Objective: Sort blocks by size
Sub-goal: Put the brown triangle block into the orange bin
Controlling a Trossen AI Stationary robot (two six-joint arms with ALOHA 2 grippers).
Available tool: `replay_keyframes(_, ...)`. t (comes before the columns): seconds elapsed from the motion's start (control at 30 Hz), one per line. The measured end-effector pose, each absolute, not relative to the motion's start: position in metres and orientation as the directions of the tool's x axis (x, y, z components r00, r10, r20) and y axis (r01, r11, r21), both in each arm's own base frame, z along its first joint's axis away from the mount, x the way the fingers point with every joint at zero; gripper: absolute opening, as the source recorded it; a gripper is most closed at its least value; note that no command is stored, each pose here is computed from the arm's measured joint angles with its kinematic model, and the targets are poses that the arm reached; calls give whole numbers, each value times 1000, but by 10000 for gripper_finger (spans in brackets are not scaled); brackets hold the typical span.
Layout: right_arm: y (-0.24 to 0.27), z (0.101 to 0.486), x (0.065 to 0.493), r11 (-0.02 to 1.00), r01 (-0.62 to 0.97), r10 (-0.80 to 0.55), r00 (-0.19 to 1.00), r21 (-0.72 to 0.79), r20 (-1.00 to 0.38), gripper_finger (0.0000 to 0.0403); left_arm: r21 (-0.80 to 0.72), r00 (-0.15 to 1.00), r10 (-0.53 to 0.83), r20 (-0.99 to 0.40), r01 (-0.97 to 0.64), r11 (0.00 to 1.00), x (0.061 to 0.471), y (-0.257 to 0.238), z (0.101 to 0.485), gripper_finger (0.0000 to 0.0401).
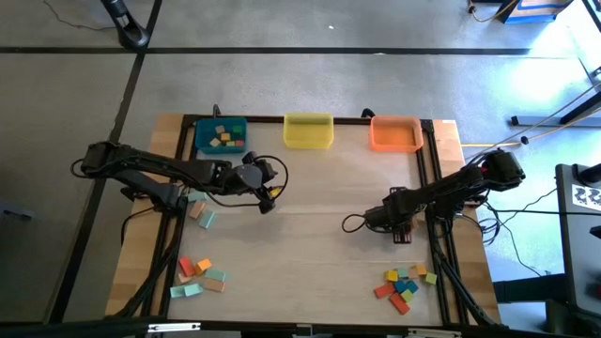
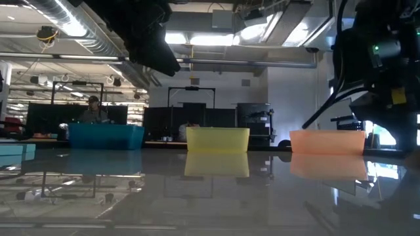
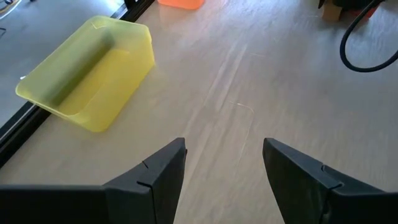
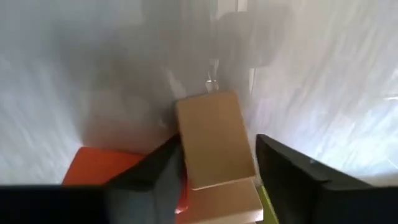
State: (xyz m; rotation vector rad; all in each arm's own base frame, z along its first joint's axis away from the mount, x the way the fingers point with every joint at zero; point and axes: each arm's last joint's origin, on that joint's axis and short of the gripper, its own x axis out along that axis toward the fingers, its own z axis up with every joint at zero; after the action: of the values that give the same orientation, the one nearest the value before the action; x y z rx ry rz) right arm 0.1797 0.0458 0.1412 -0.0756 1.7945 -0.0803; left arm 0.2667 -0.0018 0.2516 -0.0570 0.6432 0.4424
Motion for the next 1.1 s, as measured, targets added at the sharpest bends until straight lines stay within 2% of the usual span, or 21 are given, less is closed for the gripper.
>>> replay_keyframes(0.1,46,142,180,995,-8,-97,-217,-97,-971,130,84,710,381,-592,-416,905,267,-2,252,203)
replay_keyframes(0.27,49,157,191,997,-10,-75,-198,-75,-977,130,82,711,381,-591,-417,905,267,-2,252,203)
replay_keyframes(0.47,51,192,218,996,-44,-85,-71,-82,-994,131,73,729,380,-569,-416,906,269,-2,254,203)
replay_keyframes(0.6,36,213,232,987,-10,-159,20,-159,-987,134,69,735,380,-561,-415,907,269,-2,255,203)
replay_keyframes(0.73,11,228,241,959,29,-282,55,-281,-958,134,70,735,380,-562,-415,907,269,-2,255,203)
replay_keyframes(0.9,-32,234,241,893,97,-443,18,-440,-896,135,70,735,380,-562,-416,907,269,-2,255,203)
replay_keyframes(1.1,-94,236,230,820,227,-522,-79,-525,-849,136,70,735,380,-562,-416,907,269,-2,255,203)
